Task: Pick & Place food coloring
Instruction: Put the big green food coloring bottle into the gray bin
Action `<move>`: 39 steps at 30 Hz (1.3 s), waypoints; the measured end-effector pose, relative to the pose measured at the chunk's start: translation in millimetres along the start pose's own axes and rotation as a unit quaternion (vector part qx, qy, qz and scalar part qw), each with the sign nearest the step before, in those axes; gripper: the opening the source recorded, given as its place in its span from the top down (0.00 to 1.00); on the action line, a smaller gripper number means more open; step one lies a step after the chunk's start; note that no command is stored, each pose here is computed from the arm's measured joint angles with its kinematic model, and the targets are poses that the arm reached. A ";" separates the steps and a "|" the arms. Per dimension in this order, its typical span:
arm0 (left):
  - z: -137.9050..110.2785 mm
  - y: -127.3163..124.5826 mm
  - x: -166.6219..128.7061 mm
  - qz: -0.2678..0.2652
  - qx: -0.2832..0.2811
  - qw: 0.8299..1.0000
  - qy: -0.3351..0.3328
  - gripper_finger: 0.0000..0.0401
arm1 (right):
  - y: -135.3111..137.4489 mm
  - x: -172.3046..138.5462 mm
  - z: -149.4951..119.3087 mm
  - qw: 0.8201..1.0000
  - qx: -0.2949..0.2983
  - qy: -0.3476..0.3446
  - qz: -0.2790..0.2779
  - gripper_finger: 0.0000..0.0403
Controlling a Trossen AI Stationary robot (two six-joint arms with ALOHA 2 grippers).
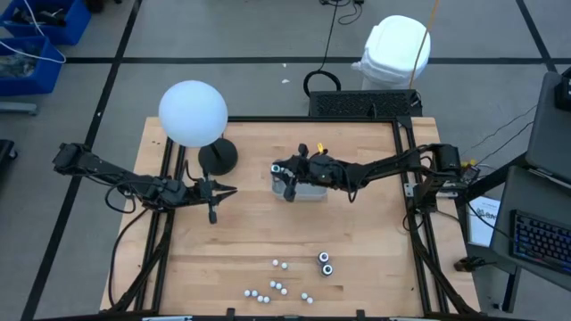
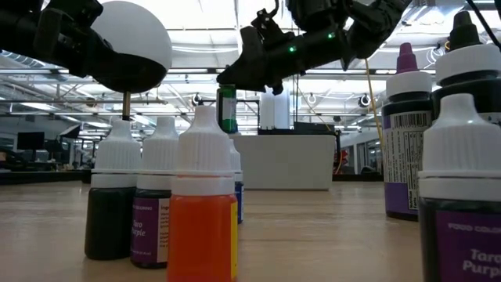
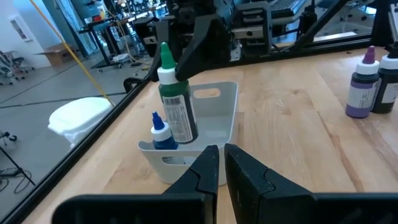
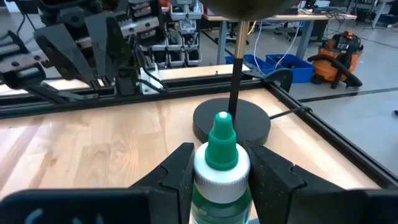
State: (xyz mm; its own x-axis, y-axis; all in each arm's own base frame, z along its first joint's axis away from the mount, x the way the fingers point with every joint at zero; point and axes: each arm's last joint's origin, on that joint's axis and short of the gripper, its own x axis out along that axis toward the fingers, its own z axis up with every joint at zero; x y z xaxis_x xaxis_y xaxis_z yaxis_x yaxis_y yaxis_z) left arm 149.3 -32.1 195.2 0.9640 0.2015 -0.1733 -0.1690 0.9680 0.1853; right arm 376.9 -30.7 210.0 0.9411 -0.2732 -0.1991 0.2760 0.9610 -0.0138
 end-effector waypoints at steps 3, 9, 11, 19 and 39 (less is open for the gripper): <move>0.0 0.0 0.0 0.000 0.000 1.000 0.000 0.91 | 1.3 -0.4 -1.5 1.000 -0.008 0.007 -0.008 0.72; -0.1 0.0 0.0 -0.001 0.000 1.000 0.001 0.91 | 5.0 -1.6 -2.4 0.999 -0.018 0.010 -0.028 0.72; -0.2 0.0 0.0 -0.001 0.000 1.000 0.001 0.91 | 7.1 -2.1 -2.7 0.999 -0.015 0.011 -0.027 0.72; -0.2 0.0 0.0 -0.001 0.000 1.000 0.001 0.91 | 14.5 -7.4 -9.5 0.999 -0.014 0.007 -0.051 0.72; 0.0 0.0 0.0 0.000 0.000 1.000 0.000 0.91 | 11.6 -12.1 -31.4 0.999 0.018 -0.003 -0.051 0.72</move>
State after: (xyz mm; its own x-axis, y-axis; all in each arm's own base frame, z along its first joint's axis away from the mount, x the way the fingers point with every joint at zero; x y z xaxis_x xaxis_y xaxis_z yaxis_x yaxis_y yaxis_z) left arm 149.3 -32.0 195.2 0.9641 0.2011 -0.1735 -0.1686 0.9681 0.1852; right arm 362.5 -14.9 181.5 0.9090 -0.3701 -0.1918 0.3774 0.9261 0.0016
